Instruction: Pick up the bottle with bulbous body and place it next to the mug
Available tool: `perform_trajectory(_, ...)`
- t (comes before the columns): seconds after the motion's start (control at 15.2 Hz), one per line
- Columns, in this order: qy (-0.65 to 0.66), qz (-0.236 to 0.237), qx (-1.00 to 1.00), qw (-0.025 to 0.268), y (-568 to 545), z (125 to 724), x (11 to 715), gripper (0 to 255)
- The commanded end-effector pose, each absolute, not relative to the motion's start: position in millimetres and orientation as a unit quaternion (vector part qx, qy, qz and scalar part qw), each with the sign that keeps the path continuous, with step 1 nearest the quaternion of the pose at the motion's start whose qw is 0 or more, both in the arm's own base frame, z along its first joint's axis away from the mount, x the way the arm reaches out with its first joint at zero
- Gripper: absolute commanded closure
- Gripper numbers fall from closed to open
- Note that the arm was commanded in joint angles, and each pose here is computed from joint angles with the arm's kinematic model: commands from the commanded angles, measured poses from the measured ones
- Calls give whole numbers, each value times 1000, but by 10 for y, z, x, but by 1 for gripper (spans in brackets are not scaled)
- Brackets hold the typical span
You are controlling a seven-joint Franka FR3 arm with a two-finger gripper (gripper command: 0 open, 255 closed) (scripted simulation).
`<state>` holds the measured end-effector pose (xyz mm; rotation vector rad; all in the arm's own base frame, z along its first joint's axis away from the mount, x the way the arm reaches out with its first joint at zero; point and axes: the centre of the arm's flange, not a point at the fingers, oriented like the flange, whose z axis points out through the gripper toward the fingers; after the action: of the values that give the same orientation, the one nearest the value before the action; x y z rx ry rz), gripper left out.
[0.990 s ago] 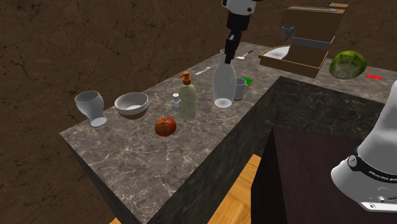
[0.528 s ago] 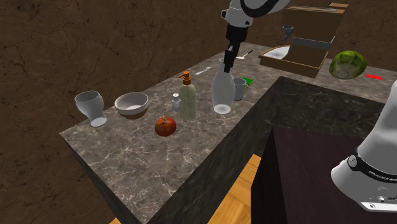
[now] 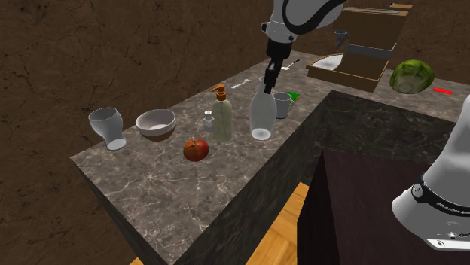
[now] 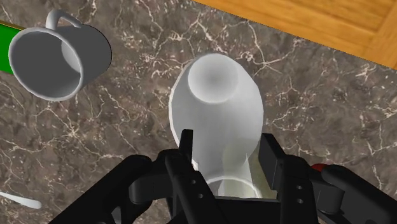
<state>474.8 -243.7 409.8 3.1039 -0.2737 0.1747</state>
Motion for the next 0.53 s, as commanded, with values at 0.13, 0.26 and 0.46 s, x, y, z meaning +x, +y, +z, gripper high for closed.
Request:
perform_trajectory(0.13, -88, 56, 994, 10, -2438, 4097, 4748, 255)
perform_trajectory(0.26, -88, 56, 994, 10, -2438, 4097, 4748, 0)
perform_trajectory(0.46, -88, 56, 994, 10, -2438, 4097, 4749, 0)
